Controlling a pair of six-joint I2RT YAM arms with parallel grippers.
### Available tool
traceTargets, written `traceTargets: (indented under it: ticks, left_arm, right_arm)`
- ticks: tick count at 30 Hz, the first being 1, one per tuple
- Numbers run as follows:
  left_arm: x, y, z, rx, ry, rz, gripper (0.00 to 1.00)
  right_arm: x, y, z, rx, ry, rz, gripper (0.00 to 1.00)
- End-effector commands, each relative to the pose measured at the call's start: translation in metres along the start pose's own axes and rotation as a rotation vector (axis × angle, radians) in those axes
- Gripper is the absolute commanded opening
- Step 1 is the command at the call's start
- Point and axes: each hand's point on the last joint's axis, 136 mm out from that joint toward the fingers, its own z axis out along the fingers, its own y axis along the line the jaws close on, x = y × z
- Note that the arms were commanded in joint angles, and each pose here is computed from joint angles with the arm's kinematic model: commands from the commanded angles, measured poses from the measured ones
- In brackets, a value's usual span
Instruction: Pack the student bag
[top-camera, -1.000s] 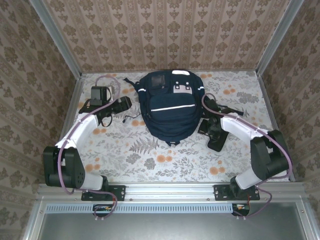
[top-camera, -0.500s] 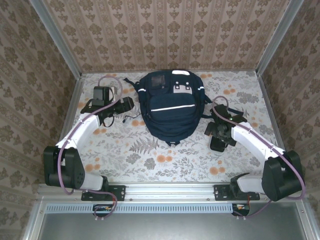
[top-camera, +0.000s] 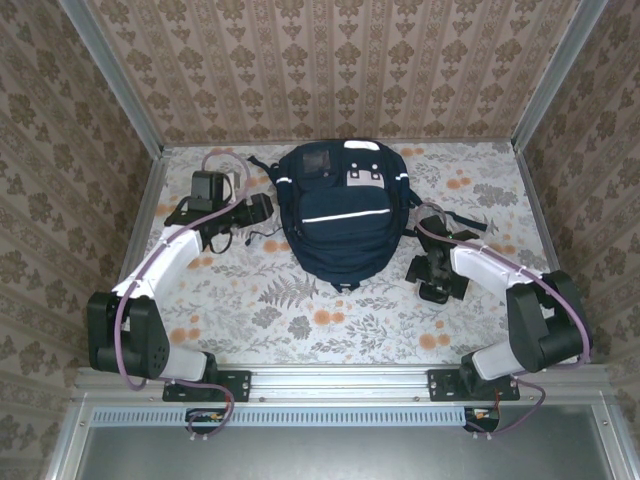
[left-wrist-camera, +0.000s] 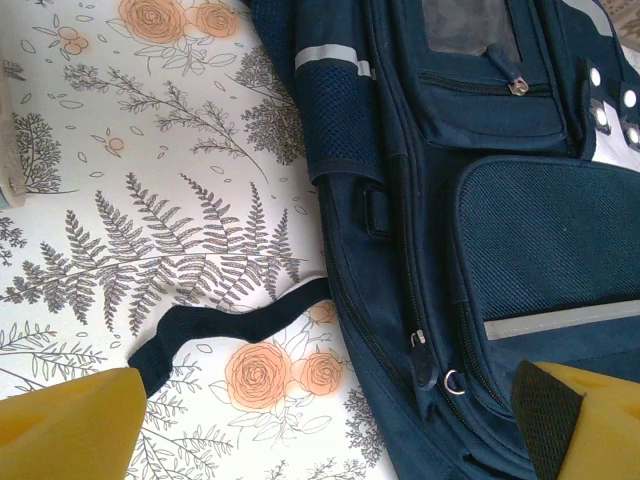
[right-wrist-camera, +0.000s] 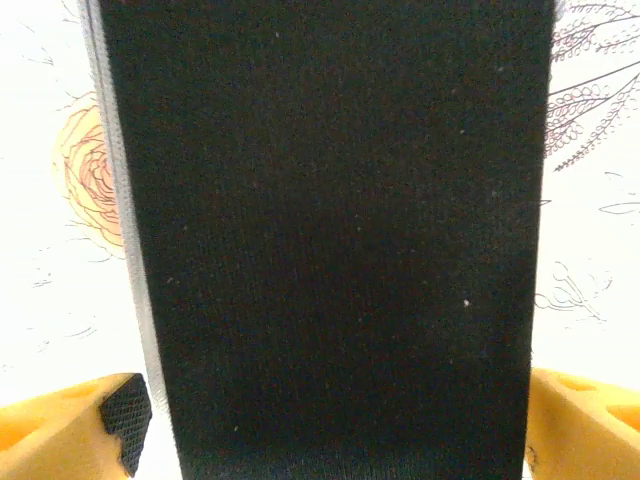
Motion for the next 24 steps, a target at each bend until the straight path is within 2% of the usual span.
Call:
traceTargets:
  ticks: [1, 6, 9, 16, 20, 24]
  left_arm:
    - [-0.009, -0.015, -0.011, 0.029, -0.017, 0.044, 0.97]
    - [-0.008, -0.024, -0.011, 0.046, -0.012, 0.081, 1.00]
    - [-0.004, -0.037, -0.009, 0.071, 0.003, 0.144, 1.00]
    - [0.030, -0.116, 0.000, 0.206, 0.092, 0.517, 1.00]
    - [0.056, -0.156, 0.013, 0.275, 0.144, 0.746, 0.97]
    - [0.081, -0.180, 0.033, 0.315, 0.214, 0.952, 0.95]
  right_arm:
    - [0.005, -0.001, 0.008, 0.009, 0.029, -0.016, 0.91]
    - [-0.001, 0.000, 0.002, 0.002, 0.001, -0.013, 0.78]
    - [-0.010, 0.000, -0.010, -0.012, -0.052, -0.004, 0.75]
    - [-0.032, 0.010, -0.052, -0.144, -0.185, 0.010, 0.75]
    - [-0.037, 0.015, -0.065, -0.202, -0.198, 0.014, 0.75]
    - [-0.038, 0.017, -0.069, -0.234, -0.204, 0.026, 0.75]
